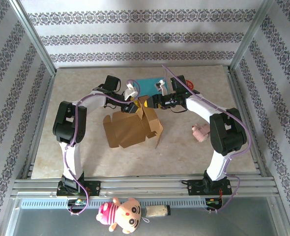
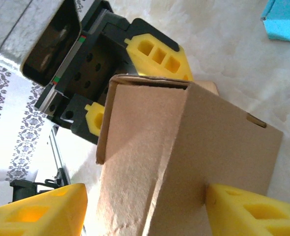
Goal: Fold the paper box
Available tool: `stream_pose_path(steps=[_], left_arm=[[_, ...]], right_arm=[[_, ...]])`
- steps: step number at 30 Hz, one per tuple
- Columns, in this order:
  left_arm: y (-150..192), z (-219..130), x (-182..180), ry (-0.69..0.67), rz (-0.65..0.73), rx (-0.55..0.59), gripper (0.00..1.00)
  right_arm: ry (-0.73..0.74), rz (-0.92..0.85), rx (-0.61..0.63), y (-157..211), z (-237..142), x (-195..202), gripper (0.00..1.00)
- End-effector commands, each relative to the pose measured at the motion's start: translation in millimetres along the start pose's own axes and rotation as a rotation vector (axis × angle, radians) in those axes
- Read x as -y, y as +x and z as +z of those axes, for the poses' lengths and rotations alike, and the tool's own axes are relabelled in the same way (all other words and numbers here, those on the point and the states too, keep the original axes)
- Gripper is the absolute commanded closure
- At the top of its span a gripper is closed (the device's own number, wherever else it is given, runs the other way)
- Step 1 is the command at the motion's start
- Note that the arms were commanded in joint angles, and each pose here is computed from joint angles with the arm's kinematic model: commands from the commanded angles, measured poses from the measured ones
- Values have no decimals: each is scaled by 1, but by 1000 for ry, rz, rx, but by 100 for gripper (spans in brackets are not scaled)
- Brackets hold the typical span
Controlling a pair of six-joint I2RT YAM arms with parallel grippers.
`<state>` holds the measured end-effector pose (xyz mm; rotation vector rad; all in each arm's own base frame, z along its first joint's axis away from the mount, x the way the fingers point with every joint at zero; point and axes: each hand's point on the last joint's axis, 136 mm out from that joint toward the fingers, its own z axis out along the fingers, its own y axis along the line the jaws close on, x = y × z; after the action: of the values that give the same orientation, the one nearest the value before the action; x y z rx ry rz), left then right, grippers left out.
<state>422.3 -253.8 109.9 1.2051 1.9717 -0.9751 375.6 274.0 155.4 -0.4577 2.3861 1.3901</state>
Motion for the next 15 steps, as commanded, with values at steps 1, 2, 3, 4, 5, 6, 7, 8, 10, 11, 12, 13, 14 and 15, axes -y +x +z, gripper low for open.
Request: stream_pose_path(steps=[1,2,3,4,5,6,7,8,10,11,12,13,14,15], left_arm=[[-20,14,8,80,-15,51,56],[-19,17,8,84,-15,49,56],[-19,19,9,85,-13,44,57],[-18,22,10,87,-7,38,59],[-17,24,11,88,0,32,61],[-17,26,12,90,5,28,63],[-17,27,13,92,10,27,64],[-18,28,13,95,16,29,67],[-19,28,12,93,19,35,74],[-19,28,11,88,15,36,77],[-20,28,11,81,10,33,80],[-19,27,9,69,1,27,83],[-18,27,7,52,-9,18,86],[-17,26,6,35,-15,10,88]], right_arm=[[-75,11,-21,3,9,-6,36],[-74,18,-22,3,9,-4,36],[-74,22,-25,3,11,-3,36],[-76,26,-28,4,11,-3,37],[-77,28,-28,4,12,-2,37],[-78,29,-31,4,12,-2,37],[-78,32,-32,5,13,-1,37],[-77,33,-32,5,13,-1,37],[-70,38,-28,4,12,2,37],[-62,46,-24,2,11,5,36],[-50,55,-18,1,10,8,34],[-40,65,-9,-1,8,10,31],[-26,75,2,-4,5,13,29],[-11,81,10,-5,2,15,28]])
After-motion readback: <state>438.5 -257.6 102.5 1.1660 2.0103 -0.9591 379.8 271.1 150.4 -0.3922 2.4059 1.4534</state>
